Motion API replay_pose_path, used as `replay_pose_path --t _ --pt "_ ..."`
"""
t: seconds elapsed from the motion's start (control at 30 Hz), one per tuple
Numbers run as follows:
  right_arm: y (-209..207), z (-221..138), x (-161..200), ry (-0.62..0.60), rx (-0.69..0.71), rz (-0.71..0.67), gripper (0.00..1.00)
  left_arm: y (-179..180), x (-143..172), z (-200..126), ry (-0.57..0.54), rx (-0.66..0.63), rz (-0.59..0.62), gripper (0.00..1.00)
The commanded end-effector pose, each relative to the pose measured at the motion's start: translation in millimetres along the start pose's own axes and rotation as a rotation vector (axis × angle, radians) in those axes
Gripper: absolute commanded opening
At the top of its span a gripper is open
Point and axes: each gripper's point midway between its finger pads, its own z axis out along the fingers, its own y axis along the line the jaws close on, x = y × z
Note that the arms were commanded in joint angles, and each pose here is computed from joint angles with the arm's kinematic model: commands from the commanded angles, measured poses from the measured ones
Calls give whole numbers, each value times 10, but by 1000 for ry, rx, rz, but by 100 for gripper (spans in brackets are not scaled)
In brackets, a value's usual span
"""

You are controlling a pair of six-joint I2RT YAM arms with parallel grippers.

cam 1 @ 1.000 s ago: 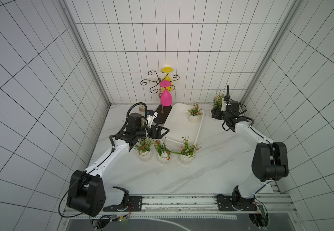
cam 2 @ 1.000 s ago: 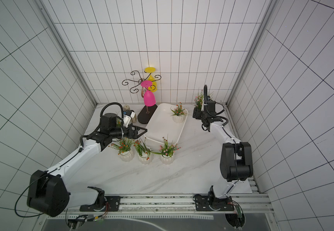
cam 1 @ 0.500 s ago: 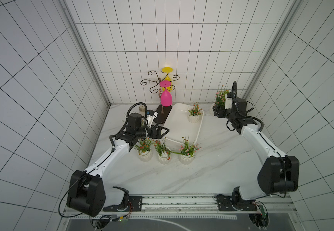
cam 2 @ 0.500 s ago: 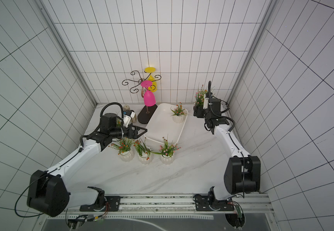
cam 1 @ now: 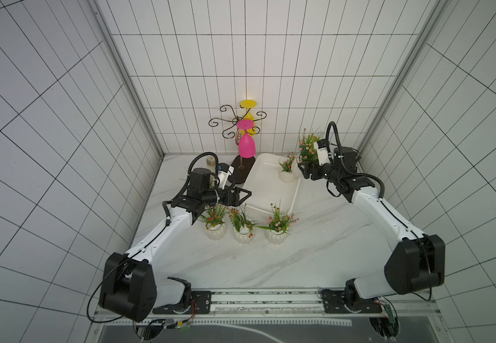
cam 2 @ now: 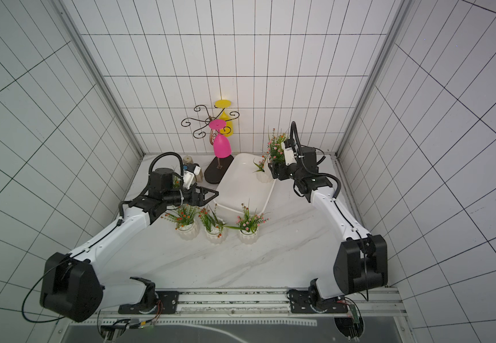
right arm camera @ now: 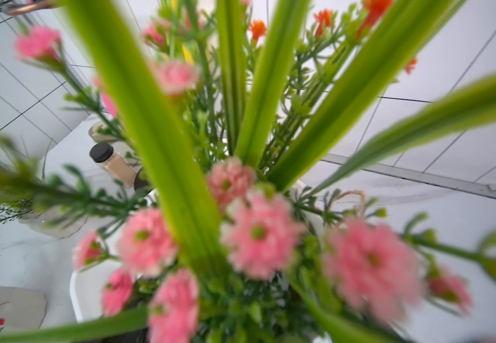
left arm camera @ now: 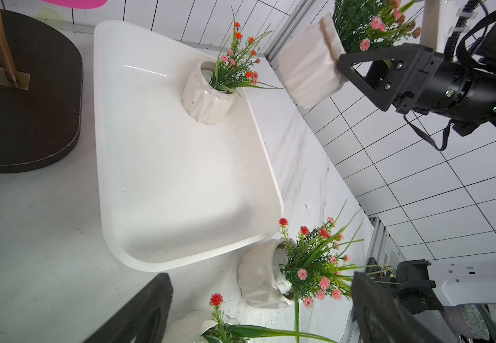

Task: Put the potted gypsophila into the storage box
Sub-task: Place the baby's breath potted plant at the storage box.

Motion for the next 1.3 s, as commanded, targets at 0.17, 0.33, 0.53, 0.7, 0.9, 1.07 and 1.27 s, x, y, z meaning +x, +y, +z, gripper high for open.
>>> replay_pose_path --t 0.17,0.33,0.53,0.7,0.9,1.07,1.27 --pt "415 94 -432 -99 -134 -91 80 -2 -36 -12 -17 6 15 94" --pt "565 228 -503 -102 -169 -108 79 2 -38 -14 -18 5 15 94" --pt "689 394 -562 -103 -192 -121 79 9 -42 -26 -21 3 14 94" --pt "765 529 -592 -100 -202 -130 80 10 -46 -36 -23 1 14 94" --pt "806 657 -629 -102 -206 -138 79 23 -56 -50 -27 -2 13 94" --pt "858 758 -628 -97 -213 -143 79 22 -67 -61 -32 -4 14 94" --pt "900 881 -610 -89 -215 -148 79 28 -77 -69 -34 -5 13 94"
